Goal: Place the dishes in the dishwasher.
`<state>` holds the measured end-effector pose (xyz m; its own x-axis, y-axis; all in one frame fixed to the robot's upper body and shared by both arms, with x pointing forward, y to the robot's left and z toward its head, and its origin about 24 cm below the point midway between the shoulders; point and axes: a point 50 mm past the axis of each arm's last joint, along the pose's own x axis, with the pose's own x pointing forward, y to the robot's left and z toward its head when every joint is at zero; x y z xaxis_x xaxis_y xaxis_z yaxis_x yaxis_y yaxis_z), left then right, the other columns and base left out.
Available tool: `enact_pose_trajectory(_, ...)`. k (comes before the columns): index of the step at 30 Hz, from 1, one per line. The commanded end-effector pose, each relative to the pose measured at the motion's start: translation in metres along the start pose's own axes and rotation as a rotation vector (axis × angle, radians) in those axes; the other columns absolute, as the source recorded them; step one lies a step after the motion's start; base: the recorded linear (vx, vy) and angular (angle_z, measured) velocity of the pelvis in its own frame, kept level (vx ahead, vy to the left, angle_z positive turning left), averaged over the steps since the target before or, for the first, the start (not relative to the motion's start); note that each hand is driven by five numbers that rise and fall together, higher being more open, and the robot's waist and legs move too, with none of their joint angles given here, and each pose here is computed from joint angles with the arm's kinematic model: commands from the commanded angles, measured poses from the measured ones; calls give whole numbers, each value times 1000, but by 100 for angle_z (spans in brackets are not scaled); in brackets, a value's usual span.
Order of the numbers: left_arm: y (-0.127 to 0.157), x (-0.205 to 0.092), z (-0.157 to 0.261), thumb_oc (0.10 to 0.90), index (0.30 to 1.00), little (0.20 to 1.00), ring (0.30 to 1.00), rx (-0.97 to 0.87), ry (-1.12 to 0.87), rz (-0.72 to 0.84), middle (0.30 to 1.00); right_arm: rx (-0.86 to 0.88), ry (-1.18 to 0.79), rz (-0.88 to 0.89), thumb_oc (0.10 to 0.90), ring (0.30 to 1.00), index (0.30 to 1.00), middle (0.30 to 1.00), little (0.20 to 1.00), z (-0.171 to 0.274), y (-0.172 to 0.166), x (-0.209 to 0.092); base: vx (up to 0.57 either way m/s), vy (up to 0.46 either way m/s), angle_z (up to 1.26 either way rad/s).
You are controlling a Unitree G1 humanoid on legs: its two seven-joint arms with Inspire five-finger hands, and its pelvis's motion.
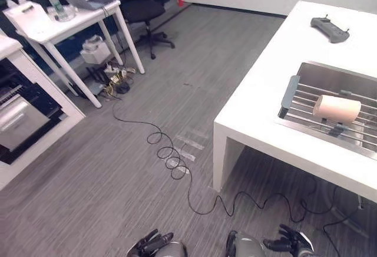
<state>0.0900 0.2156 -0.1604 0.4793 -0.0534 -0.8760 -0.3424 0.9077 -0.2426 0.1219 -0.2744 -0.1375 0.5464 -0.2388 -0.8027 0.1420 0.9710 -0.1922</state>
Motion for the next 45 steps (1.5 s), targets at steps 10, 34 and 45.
enact_pose_trajectory(10, 9, -2, 9, 800, 900, 900, 900, -85, -21, -16, 900, 0, -162, -48, 800, 900, 900, 900, 900, 24, -2, 1, -14, -242, -89)
enact_pose_trajectory(34, 7, 0, -6, 800, 900, 900, 900, -147, 4, 147, 900, -25, -6, -69, 800, 900, 900, 900, 900, -5, -7, -3, 129, -164, -18)
enact_pose_trajectory(45, 28, -8, 1, 800, 900, 900, 900, -222, -116, 251, 900, -35, 52, -27, 800, 900, 900, 900, 900, -28, 0, -9, 63, 21, 1)
